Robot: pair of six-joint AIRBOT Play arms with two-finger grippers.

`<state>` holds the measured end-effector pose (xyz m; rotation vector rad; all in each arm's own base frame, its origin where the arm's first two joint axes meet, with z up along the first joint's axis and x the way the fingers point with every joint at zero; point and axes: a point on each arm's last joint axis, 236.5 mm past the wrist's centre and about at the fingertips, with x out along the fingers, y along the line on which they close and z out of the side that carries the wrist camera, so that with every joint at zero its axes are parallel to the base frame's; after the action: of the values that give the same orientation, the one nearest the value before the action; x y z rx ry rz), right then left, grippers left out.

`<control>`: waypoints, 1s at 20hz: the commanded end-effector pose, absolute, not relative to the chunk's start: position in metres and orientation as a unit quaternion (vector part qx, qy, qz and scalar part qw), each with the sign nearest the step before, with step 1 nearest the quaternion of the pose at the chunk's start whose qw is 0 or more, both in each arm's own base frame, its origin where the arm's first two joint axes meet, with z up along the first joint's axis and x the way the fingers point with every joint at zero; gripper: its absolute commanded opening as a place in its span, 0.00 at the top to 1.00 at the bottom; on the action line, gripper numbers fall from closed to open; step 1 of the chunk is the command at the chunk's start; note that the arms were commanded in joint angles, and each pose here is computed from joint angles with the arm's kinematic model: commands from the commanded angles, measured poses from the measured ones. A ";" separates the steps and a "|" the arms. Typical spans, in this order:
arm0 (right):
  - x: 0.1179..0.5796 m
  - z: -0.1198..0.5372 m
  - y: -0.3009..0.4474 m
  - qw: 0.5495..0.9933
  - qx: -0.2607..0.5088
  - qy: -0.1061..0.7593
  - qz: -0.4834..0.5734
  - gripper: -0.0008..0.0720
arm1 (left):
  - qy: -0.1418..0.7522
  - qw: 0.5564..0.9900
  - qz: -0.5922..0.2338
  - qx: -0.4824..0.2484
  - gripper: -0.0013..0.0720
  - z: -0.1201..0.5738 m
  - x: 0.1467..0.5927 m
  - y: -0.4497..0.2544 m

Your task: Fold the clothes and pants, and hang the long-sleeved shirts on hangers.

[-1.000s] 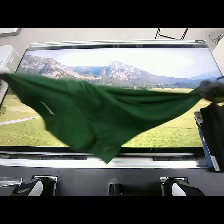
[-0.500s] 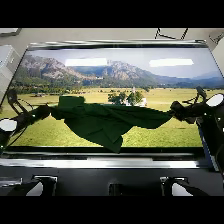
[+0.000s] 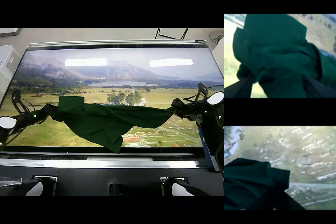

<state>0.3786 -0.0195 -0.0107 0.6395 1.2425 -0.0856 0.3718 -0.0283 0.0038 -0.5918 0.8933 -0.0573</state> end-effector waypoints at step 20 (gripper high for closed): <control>0.350 -0.014 -0.007 0.731 0.275 0.625 -0.009 0.93 | 0.617 0.672 -0.090 -0.399 0.23 -0.115 0.261 -0.219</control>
<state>0.3511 -0.0078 -0.0144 0.6056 1.3688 -0.0244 0.2558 -0.2147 -0.1027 -0.9091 1.4112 -0.2384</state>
